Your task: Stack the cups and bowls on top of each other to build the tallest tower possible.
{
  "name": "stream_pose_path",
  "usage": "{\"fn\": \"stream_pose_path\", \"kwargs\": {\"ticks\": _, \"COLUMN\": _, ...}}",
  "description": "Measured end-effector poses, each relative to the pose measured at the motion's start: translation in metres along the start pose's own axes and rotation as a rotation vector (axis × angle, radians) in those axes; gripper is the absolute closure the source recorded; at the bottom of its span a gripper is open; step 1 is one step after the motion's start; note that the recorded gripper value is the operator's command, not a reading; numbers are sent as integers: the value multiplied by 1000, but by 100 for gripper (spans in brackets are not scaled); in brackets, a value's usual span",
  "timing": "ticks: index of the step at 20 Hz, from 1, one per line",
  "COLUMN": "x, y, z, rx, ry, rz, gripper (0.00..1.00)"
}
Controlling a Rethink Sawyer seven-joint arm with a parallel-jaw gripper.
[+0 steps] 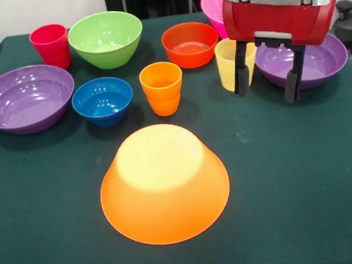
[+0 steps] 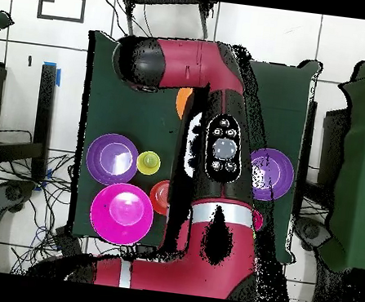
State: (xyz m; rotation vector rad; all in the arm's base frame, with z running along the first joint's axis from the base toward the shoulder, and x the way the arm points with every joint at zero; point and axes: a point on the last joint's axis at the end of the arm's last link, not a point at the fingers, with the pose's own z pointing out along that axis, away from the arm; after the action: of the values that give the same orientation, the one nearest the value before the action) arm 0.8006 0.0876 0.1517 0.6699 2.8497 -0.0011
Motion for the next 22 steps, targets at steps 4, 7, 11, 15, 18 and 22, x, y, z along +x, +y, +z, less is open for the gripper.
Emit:
{"fn": "stream_pose_path", "kwargs": {"ticks": 4, "x": -5, "y": -1, "z": -4, "rx": -31, "ry": -35, "rz": -11, "gripper": 0}}
{"fn": "stream_pose_path", "kwargs": {"ticks": 7, "x": -8, "y": -6, "z": -8, "rx": -73, "ry": -94, "rz": -14, "gripper": 0}}
{"fn": "stream_pose_path", "kwargs": {"ticks": 11, "x": 3, "y": -10, "z": -10, "rx": -97, "ry": -125, "rz": -22, "gripper": 0}}
{"fn": "stream_pose_path", "kwargs": {"ticks": 15, "x": 28, "y": -13, "z": -13, "rx": -88, "ry": -95, "rz": -40, "gripper": 0}}
{"fn": "stream_pose_path", "kwargs": {"ticks": 18, "x": 44, "y": -16, "z": -17, "rx": -81, "ry": -71, "rz": -46, "gripper": 0}}
{"fn": "stream_pose_path", "kwargs": {"ticks": 22, "x": 57, "y": -19, "z": -23, "rx": -75, "ry": -55, "rz": -52, "gripper": 0}}
